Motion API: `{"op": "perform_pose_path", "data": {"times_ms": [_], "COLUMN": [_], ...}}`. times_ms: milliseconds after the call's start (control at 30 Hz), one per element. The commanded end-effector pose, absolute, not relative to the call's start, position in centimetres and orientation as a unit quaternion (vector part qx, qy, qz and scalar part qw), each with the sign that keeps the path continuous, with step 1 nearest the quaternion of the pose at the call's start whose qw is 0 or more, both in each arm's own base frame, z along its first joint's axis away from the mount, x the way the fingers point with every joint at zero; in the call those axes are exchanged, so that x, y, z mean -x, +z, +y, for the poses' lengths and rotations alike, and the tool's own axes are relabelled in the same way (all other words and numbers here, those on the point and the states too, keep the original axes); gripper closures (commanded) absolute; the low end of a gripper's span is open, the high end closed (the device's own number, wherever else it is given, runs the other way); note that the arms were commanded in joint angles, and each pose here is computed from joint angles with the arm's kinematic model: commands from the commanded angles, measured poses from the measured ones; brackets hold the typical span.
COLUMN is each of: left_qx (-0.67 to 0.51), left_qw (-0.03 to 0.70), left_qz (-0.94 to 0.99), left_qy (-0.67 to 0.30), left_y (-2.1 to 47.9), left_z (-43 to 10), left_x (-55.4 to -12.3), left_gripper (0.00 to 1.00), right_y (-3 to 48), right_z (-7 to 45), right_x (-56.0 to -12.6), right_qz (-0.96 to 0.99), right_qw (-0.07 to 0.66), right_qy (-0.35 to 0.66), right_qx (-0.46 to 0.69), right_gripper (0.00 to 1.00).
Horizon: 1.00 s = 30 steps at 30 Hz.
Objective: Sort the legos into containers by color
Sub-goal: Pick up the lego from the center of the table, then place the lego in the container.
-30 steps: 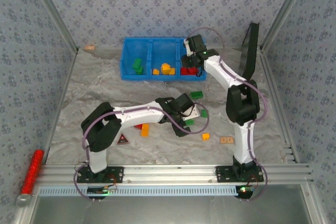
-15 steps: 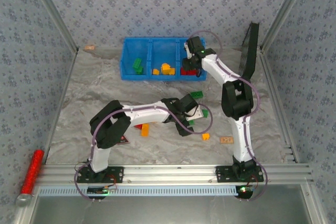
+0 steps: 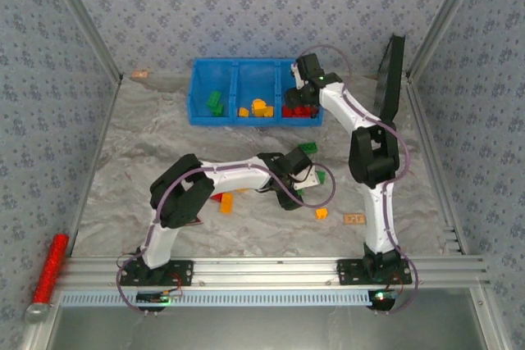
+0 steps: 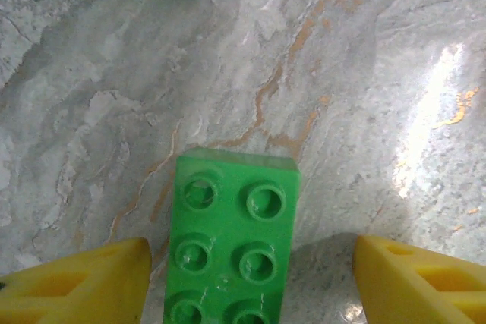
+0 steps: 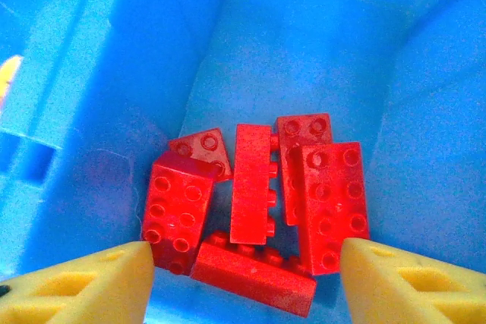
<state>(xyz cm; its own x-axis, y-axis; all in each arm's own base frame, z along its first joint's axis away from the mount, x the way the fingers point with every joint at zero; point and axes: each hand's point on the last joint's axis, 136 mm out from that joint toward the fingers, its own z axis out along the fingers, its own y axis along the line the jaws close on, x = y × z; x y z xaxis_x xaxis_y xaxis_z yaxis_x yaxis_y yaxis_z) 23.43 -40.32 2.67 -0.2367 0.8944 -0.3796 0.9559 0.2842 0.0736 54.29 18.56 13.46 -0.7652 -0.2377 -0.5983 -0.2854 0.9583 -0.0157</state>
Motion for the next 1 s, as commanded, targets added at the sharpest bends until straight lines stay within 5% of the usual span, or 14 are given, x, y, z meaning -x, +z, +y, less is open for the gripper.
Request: {"op": "perform_pose_path", "data": {"times_ms": [0,367,733,967], "left_qx": [-0.586,-0.560,-0.444,-0.338], "left_qw": [0.141,0.099,0.170,0.279], "left_qz": [0.793,0.816,0.858,0.857], "left_qy": [-0.090,-0.099,-0.195,-0.269], "left_y": [1.3,2.8,14.9,23.7], "left_z": [-39.7,-36.7,-32.0,-29.5], "left_x": [-22.8,-21.1,-26.3,-34.3], "left_gripper": [0.33,0.71,0.79,0.79], "right_y": [19.9,28.1,30.7,26.5], "right_z": [17.8,14.4,10.0,13.6], "right_x": [-53.5,-50.6,-41.5,-36.4], "right_qz": [0.920,0.896,0.893,0.861], "right_qw": [0.362,0.421,0.439,0.467], "right_qy": [0.054,0.082,0.074,0.178], "right_qx": [0.137,0.114,0.067,0.097], "right_gripper": [0.28,0.10,0.00,0.01]}}
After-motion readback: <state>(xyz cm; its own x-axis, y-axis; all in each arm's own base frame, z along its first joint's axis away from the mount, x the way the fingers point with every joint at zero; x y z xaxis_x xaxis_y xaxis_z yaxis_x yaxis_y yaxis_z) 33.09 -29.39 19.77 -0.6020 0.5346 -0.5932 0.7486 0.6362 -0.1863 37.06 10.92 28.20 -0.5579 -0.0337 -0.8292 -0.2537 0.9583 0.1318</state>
